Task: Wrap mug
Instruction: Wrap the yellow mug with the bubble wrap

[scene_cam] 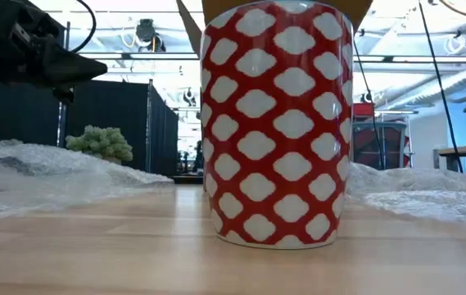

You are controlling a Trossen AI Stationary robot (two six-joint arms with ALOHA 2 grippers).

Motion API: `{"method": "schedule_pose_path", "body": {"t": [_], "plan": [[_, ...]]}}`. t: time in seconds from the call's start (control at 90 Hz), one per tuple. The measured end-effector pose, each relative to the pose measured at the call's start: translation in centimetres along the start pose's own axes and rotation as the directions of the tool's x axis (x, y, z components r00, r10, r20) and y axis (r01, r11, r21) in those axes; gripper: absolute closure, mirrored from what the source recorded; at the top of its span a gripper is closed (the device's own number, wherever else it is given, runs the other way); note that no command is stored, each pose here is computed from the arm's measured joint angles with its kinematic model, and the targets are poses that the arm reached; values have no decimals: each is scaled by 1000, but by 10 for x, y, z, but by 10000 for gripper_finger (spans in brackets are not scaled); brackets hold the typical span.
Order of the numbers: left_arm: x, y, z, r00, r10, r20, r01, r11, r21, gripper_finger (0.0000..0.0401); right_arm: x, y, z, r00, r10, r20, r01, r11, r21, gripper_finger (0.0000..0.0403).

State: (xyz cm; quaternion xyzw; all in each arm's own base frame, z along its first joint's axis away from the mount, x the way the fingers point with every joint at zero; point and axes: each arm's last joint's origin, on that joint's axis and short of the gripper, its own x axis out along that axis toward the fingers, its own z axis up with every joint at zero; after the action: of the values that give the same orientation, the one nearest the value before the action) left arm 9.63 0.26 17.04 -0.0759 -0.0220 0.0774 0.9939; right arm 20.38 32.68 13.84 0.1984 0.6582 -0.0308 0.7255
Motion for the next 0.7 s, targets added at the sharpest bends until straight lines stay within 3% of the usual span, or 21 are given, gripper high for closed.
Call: {"method": "schedule_pose_path", "body": {"t": [0.189,0.533,0.7], "plan": [[0,0,0,1000,0,0,0,1000,0,401,-16,-1,-2,999,21,-28,-20,1000,22,395],[0,0,0,1000,1,0,-1,1000,0,401,-83,-23,5,1000,-10,-8,11,998,64,402],[0,0,0,1000,1,1,-1,1000,0,401,-118,-40,10,996,-50,71,43,994,96,403]]}}
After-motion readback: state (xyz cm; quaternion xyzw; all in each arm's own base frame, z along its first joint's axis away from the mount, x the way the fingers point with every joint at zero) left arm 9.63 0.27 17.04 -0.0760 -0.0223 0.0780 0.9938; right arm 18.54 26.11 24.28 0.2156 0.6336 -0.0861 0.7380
